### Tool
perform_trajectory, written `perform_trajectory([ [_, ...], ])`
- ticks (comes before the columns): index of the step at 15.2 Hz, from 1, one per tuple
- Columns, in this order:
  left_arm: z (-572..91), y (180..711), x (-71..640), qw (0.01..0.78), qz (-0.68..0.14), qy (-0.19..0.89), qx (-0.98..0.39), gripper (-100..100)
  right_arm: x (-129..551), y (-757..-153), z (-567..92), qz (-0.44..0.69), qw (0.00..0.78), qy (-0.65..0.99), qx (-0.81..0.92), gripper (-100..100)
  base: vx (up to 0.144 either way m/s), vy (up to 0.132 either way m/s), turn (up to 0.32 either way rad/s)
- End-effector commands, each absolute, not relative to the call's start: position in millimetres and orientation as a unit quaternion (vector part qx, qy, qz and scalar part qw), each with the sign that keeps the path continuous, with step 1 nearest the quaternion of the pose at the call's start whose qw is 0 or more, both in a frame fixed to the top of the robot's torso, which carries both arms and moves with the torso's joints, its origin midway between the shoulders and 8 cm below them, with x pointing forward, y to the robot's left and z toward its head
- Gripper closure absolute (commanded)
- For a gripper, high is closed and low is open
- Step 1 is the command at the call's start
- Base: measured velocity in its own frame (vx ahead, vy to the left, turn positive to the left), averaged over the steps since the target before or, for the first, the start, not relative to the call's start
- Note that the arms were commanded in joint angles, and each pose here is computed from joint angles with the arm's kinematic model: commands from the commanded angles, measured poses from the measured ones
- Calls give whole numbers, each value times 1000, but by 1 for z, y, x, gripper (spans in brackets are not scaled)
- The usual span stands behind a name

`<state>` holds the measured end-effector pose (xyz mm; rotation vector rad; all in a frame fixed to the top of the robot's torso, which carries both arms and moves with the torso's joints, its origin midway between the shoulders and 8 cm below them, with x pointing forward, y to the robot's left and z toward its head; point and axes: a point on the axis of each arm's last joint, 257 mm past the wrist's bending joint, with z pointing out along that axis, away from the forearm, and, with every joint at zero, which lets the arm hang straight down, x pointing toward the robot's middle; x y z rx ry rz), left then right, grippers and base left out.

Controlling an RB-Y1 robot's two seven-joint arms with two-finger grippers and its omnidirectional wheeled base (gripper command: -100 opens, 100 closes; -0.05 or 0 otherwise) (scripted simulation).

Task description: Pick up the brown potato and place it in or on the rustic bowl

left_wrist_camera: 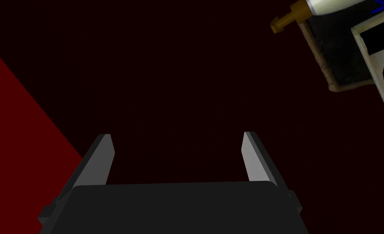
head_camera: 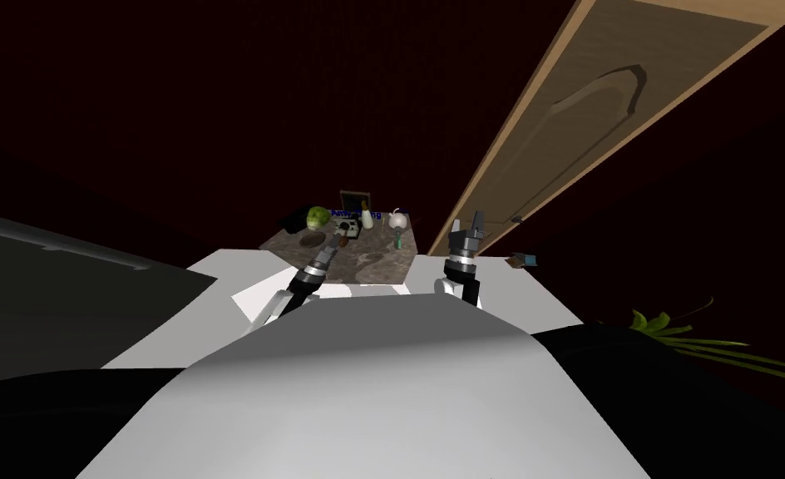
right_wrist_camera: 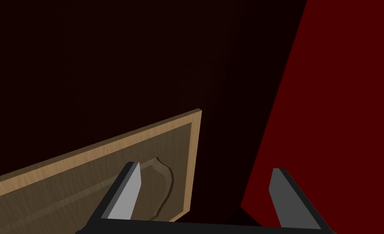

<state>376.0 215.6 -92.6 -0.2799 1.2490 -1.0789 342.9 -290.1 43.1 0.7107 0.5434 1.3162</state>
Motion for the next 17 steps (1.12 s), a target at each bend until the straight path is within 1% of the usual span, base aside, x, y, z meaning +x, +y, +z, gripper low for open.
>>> perform_trajectory([
  [1,-105,217,378,662,-468,574,-118,-100,343,-290,43,591,700,244,319,0,-37,62,-58],
  [2,-120,218,381,652,-456,595,-110,-100,343,-290,43,591,700,244,319,0,-32,61,-74],
  [9,-165,227,389,623,-412,660,-84,-100,343,-290,43,591,700,244,319,0,-24,59,-61],
  [12,-193,237,392,603,-382,696,-72,-100,343,-290,43,591,700,244,319,0,-9,51,-67],
  [17,-220,249,394,586,-346,731,-54,-100,343,-290,43,591,700,244,319,0,2,44,-55],
])
